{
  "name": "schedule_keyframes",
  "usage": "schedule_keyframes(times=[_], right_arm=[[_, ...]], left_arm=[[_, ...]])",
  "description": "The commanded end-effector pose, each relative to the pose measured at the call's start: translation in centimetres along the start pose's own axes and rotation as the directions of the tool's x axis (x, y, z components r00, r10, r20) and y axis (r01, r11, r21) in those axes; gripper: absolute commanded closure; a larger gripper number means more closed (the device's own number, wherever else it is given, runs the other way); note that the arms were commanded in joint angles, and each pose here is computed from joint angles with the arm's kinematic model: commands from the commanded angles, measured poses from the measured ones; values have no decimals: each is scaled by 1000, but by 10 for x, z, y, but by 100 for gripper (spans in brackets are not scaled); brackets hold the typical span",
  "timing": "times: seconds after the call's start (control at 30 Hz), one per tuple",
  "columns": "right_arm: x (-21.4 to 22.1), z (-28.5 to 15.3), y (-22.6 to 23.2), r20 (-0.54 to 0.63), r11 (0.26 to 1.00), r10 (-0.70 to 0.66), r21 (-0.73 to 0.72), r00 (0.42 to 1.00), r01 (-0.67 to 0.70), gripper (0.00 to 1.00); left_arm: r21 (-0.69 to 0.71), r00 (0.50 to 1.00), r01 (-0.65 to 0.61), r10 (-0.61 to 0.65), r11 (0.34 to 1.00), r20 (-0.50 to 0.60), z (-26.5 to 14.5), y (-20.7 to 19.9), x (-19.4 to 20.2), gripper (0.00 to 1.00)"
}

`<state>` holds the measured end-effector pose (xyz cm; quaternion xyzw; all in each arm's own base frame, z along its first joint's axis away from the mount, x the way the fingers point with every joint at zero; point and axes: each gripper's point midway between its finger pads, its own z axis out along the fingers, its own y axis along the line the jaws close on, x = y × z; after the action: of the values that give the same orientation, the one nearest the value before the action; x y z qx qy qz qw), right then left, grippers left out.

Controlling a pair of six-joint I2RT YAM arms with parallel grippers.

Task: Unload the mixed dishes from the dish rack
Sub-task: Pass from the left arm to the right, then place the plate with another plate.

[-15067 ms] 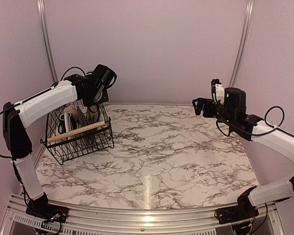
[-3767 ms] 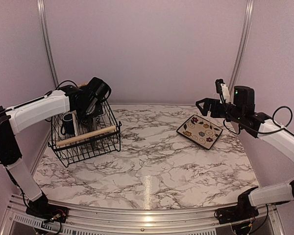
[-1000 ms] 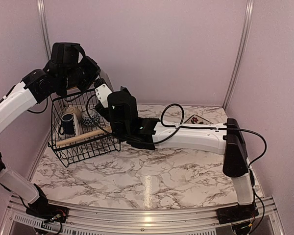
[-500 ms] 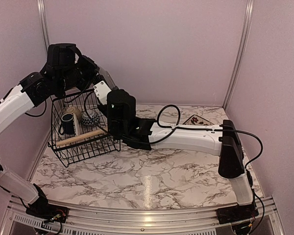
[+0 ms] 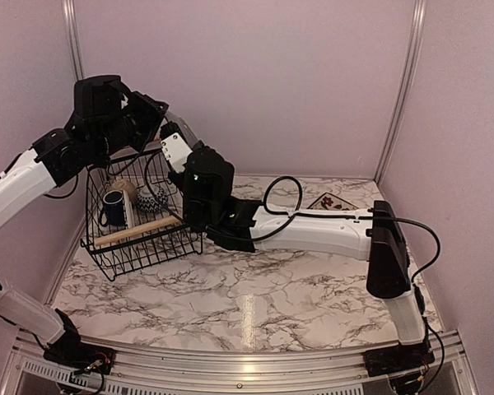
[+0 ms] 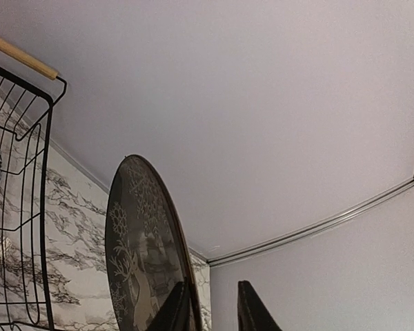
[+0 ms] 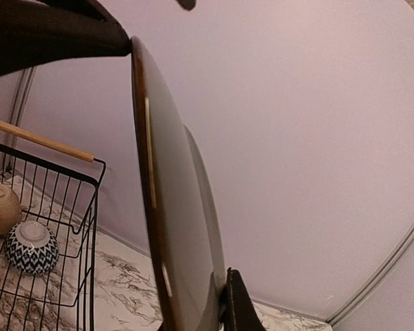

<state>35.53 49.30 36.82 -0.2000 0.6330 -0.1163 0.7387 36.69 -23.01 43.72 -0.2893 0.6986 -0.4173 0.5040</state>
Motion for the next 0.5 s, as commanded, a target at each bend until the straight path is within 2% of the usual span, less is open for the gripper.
schedule_keyframes(times=[0.0, 0.13, 0.2, 0.3, 0.47], right_arm=[[-43, 1, -75, 101, 983, 119, 131, 988, -132, 100], [-61, -2, -102, 159, 973, 157, 143, 975, -180, 100], [-68, -3, -116, 180, 968, 182, 140, 967, -209, 100], [-72, 0, -130, 188, 960, 239, 100, 953, -260, 100], [-69, 15, -147, 115, 866, 496, -133, 861, -481, 100]], left_arm=[[196, 998, -47, 37, 979, 57, -22, -43, -19, 61], [271, 996, -73, 57, 960, 68, -27, -51, -19, 31], [282, 994, -96, 78, 954, 76, -30, -53, -20, 21], [296, 990, -133, 112, 946, 87, -37, -56, -23, 10], [304, 979, -197, 171, 932, 111, -52, -57, -29, 2]])
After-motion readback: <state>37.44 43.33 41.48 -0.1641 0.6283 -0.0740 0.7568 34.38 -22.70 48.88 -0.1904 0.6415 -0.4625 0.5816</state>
